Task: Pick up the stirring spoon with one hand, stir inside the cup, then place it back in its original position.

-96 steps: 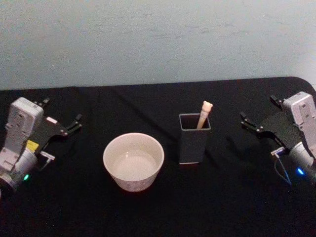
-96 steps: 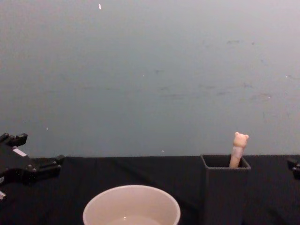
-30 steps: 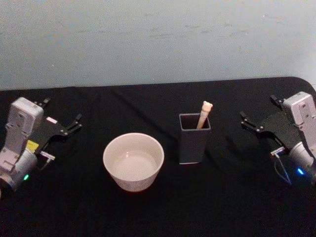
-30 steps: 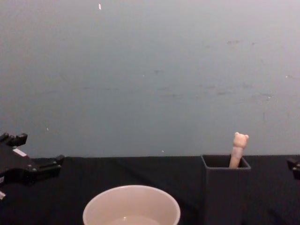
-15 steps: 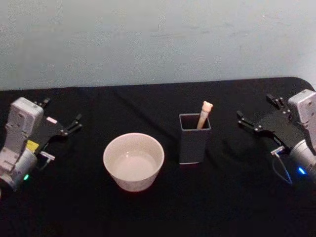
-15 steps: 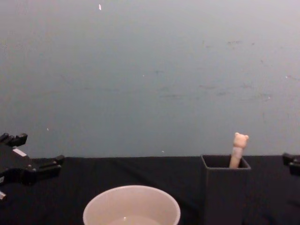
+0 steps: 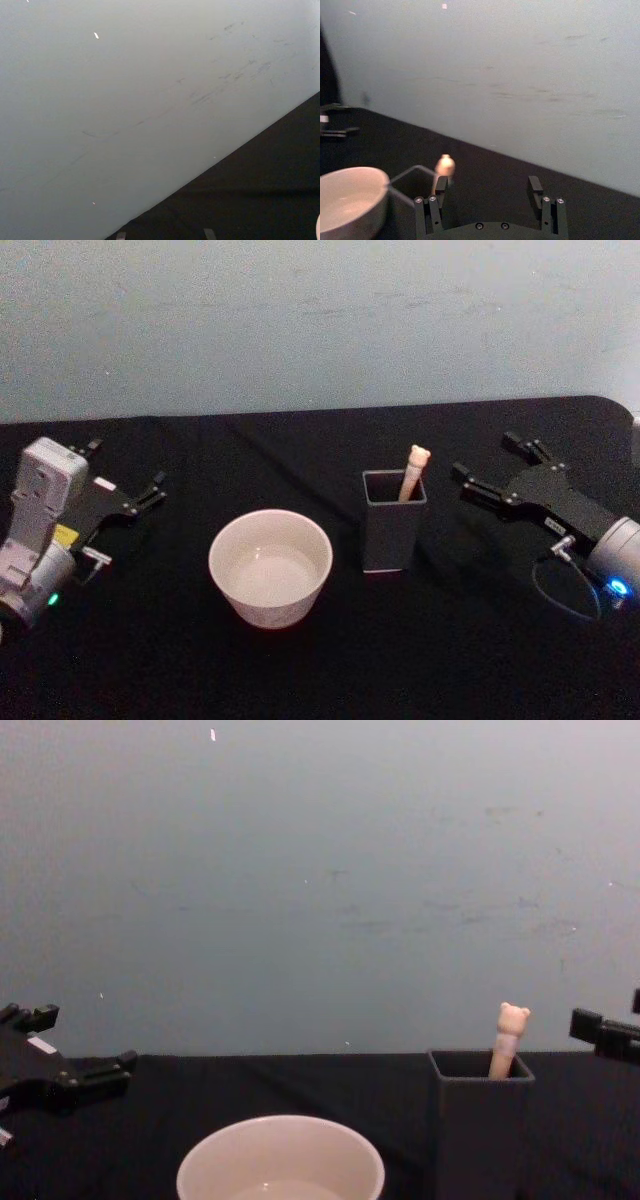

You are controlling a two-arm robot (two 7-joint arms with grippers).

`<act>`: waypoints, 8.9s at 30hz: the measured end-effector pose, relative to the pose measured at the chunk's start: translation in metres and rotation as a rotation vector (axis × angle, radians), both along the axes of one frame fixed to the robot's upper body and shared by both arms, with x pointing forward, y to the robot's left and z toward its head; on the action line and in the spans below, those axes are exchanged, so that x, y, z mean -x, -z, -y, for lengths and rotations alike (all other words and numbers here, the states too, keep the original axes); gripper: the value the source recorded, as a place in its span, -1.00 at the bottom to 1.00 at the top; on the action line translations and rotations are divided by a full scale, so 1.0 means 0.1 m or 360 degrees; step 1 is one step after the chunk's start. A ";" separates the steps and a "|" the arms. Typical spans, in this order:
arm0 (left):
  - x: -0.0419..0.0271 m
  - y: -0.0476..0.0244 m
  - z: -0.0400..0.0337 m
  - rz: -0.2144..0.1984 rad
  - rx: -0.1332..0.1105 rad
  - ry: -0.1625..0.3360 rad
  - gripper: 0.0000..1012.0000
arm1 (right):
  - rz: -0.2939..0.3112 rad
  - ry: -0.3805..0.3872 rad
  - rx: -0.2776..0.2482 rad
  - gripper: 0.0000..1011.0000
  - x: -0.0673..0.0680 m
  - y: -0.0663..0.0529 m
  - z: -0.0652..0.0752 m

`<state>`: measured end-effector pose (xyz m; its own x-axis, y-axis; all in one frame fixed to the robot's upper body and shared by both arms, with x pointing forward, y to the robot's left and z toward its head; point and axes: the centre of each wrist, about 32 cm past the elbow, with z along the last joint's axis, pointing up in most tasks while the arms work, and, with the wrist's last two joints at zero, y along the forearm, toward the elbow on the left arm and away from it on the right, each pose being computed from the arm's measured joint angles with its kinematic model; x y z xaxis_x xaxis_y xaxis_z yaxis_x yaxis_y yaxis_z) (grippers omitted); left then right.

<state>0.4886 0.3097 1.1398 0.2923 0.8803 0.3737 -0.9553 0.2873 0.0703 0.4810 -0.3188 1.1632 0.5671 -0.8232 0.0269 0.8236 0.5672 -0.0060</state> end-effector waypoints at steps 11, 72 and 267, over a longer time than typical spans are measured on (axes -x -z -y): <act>0.000 0.000 0.000 0.0000 0.0000 0.0000 0.98 | -0.0118 -0.0252 -0.0098 0.98 -0.15 0.01 -0.02; 0.000 0.000 0.000 0.0000 0.0000 0.0000 0.98 | -0.0130 -0.0391 -0.0061 0.53 -0.57 0.10 -0.25; 0.000 0.000 0.000 0.0000 0.0000 0.0000 0.98 | 0.0237 -0.0962 0.0112 -0.58 -0.68 0.09 -1.41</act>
